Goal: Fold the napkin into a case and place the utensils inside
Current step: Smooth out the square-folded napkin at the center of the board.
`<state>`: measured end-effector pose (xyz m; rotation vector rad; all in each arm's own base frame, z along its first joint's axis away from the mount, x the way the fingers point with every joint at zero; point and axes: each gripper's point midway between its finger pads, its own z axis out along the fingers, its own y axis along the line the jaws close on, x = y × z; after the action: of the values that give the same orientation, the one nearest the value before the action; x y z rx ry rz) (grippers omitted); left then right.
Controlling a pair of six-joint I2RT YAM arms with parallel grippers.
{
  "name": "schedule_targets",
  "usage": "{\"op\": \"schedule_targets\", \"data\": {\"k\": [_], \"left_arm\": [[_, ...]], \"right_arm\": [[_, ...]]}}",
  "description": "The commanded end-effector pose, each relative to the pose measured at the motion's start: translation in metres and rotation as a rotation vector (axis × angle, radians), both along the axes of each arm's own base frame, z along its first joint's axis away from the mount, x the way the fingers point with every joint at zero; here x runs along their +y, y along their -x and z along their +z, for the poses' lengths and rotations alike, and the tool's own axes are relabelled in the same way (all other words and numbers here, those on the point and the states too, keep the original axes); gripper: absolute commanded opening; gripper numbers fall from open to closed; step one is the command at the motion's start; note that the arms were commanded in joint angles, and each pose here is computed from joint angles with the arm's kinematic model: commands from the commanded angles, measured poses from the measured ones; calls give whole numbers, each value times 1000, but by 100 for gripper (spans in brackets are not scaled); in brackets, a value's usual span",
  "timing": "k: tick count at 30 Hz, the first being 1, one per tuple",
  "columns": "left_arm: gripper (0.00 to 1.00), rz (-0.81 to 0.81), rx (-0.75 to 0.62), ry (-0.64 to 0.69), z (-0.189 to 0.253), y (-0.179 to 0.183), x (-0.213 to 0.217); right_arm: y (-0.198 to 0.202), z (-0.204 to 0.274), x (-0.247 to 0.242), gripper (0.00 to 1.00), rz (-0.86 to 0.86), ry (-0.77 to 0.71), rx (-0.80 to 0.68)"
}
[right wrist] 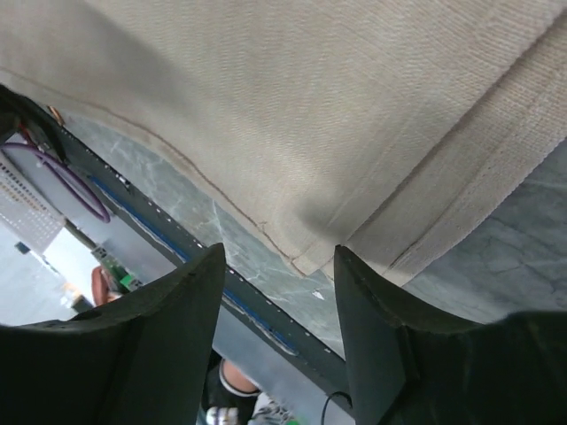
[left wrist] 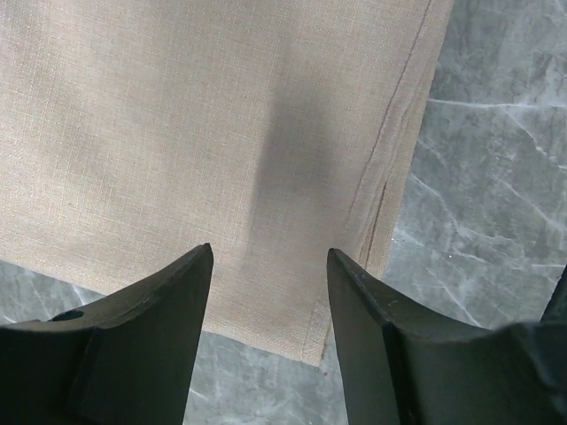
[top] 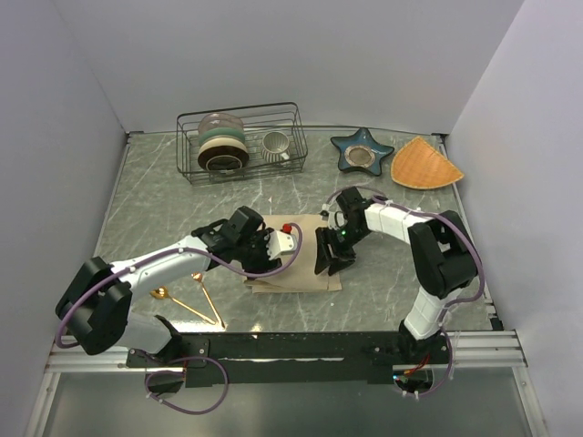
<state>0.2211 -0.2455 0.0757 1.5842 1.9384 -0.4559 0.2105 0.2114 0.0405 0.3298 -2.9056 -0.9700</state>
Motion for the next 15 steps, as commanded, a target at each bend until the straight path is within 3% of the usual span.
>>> {"op": "schedule_targets", "data": {"k": [1,7,15], "left_arm": [[61,-3,-57,53,15,-7,-8],[61,11,-46,56,10,-7,-9],[61,37,-28,32,-2,-5,-3]], "right_arm": [[-3,-4,-2,63,-32,17,8],[5,-9,-6,77,-50,22,13],[-7,-19,9,65,-15,-14,88]]}}
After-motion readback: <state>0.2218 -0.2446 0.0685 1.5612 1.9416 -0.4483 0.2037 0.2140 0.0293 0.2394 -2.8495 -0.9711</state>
